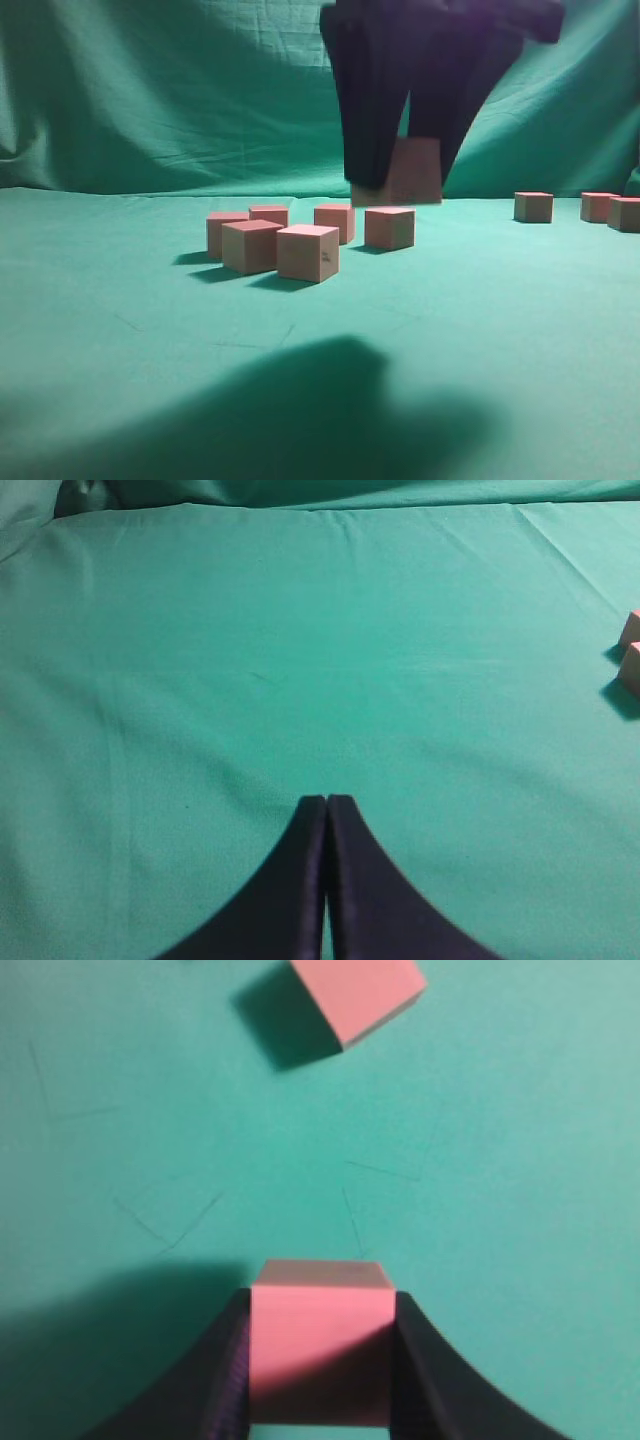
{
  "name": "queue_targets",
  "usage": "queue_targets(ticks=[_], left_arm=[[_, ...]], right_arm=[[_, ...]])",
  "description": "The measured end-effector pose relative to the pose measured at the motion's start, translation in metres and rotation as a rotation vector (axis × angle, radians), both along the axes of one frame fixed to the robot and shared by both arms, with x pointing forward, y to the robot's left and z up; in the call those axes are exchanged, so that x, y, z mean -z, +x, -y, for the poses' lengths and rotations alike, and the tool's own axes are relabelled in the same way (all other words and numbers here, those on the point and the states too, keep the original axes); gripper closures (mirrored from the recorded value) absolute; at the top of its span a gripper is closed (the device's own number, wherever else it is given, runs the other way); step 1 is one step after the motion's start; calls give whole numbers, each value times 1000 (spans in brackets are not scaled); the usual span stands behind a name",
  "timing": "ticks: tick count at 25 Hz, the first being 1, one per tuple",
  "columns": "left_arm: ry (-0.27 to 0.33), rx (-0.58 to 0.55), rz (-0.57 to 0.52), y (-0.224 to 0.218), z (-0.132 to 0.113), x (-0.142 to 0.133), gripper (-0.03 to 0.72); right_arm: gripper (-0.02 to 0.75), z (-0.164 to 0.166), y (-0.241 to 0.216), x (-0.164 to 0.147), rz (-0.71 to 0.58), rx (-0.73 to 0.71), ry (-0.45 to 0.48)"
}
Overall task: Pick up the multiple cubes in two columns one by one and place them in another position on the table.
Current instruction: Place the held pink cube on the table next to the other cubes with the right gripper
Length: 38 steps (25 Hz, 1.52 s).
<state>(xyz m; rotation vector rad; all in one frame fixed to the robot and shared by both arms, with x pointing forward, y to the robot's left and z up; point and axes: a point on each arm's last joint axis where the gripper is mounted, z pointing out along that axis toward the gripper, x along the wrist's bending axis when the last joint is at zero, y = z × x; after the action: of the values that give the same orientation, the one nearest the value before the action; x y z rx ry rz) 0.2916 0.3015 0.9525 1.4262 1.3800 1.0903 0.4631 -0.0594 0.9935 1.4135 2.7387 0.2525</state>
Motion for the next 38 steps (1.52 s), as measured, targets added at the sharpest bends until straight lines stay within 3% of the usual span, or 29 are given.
queue_targets(ticks=[8,18,38], left_arm=[[0,0,0,0,0,0,688],[0,0,0,0,0,0,688],[0,0,0,0,0,0,688]], right_arm=[[470,-7,15,17,108,37,-13],[470,-14,23,43,98,59,-30],[470,-14,30,49,152,149,-28]])
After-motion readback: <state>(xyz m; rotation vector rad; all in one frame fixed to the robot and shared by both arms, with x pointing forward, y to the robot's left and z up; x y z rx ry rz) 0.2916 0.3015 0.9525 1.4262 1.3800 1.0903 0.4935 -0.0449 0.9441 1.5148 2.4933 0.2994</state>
